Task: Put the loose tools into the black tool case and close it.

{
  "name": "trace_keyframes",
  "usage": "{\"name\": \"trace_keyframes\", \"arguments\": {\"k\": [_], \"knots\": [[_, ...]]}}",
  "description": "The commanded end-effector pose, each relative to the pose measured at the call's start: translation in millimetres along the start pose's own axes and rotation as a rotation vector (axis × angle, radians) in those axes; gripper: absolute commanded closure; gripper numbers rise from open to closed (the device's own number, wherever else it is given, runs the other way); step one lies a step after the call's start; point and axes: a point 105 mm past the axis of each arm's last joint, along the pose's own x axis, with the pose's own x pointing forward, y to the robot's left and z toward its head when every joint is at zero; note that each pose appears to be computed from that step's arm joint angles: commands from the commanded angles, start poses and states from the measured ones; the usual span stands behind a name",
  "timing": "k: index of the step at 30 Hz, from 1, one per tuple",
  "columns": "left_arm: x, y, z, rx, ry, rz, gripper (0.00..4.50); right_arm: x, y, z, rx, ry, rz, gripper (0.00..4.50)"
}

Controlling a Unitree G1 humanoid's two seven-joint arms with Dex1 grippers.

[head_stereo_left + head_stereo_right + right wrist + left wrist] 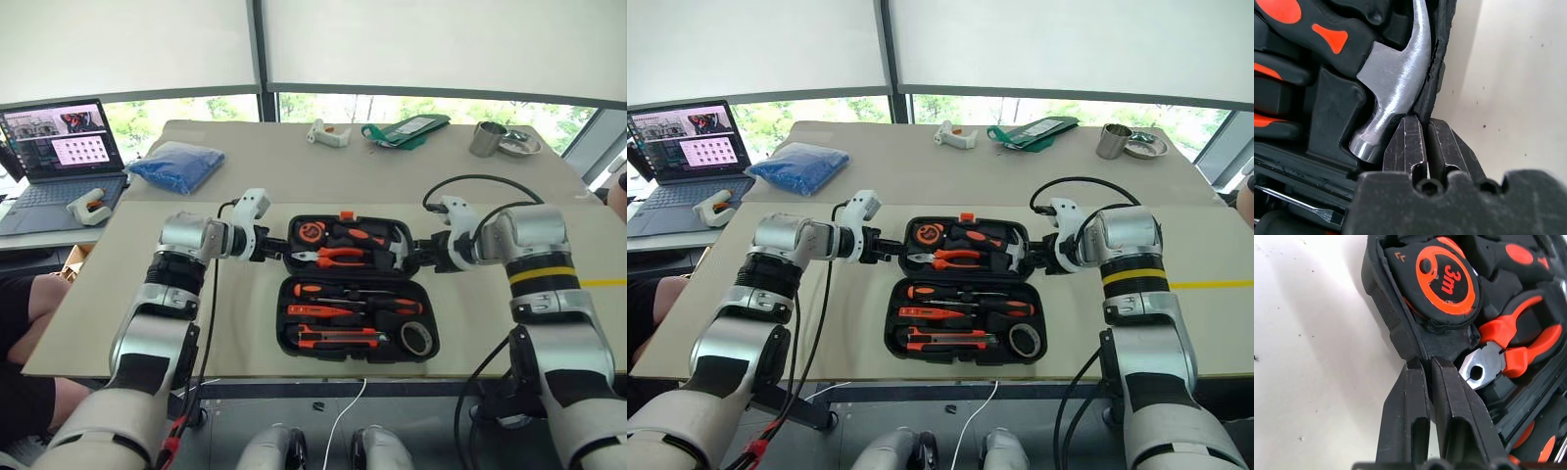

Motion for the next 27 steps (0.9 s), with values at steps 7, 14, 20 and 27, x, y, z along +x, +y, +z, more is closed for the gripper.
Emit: {"name": "trace_keyframes", "arguments": {"k": [7, 14, 20, 27], "knots": [[-33, -28, 10, 0.279, -0.452, -0.205, 4.5, -63, 49, 24, -0.645, -0.622, 0.117, 4.48], [-67, -36, -13, 0.557, -0.67, -0.137, 4.5, -79, 37, -34, -1.007, -0.71, -0.033, 4.48], [-82, -41, -60, 0.747, -0.651, -0.173, 4.5, -71, 26, -94, -1.391, -0.671, -0.07, 4.48], [-98, -19, -98, 0.903, -0.546, -0.176, 2.0, -72, 11, -128, -1.466, -0.591, -0.054, 1.99]]}}
